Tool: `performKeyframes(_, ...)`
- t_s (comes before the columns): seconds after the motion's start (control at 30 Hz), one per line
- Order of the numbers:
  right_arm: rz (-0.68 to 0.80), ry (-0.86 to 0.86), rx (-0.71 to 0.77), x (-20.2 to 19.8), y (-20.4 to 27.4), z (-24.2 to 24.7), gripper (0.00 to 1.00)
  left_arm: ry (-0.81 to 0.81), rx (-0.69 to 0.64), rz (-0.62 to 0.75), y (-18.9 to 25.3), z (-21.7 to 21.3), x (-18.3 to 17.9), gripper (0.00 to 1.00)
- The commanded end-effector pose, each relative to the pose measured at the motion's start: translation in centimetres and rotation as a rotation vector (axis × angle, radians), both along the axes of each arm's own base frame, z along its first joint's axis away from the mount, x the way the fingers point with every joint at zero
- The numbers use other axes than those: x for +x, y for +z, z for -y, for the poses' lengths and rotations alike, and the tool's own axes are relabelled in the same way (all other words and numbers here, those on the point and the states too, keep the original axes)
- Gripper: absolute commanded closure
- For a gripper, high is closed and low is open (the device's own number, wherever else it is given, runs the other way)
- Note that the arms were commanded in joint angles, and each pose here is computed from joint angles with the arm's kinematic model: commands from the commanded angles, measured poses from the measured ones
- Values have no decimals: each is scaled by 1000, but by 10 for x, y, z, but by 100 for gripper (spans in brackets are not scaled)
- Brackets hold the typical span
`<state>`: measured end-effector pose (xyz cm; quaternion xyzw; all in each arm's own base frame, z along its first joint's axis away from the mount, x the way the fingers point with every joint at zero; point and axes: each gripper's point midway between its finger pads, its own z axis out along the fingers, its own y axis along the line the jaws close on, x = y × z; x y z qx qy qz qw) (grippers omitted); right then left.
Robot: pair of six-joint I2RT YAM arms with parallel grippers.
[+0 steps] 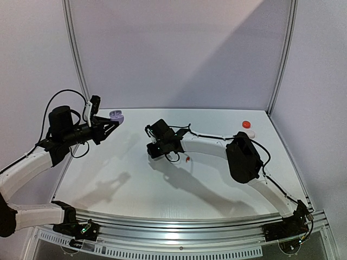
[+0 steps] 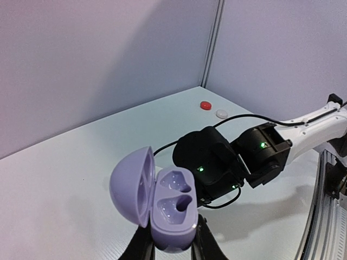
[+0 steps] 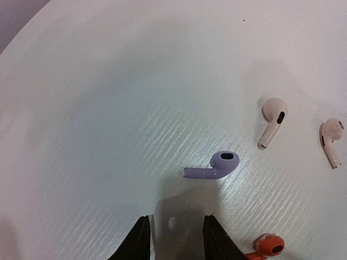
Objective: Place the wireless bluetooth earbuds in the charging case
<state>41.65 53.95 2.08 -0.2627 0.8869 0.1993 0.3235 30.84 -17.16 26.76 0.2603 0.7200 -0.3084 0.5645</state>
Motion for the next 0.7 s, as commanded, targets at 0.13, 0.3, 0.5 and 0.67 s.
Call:
performKeyframes(0.13, -55, 28, -112, -17, -21, 24, 71, 23, 1, 6, -2, -6, 6, 100)
performKeyframes(0.3, -69, 71, -155, -30, -25, 32, 77, 29, 10, 7, -1, -7, 7, 100)
performKeyframes(0.5, -48, 163, -185, -47, -18, 38, 80, 29, 11, 7, -2, -8, 8, 100)
performKeyframes(0.67, -91, 303, -179, -75, -16, 36, 82, 29, 18, 12, -2, -8, 9, 100)
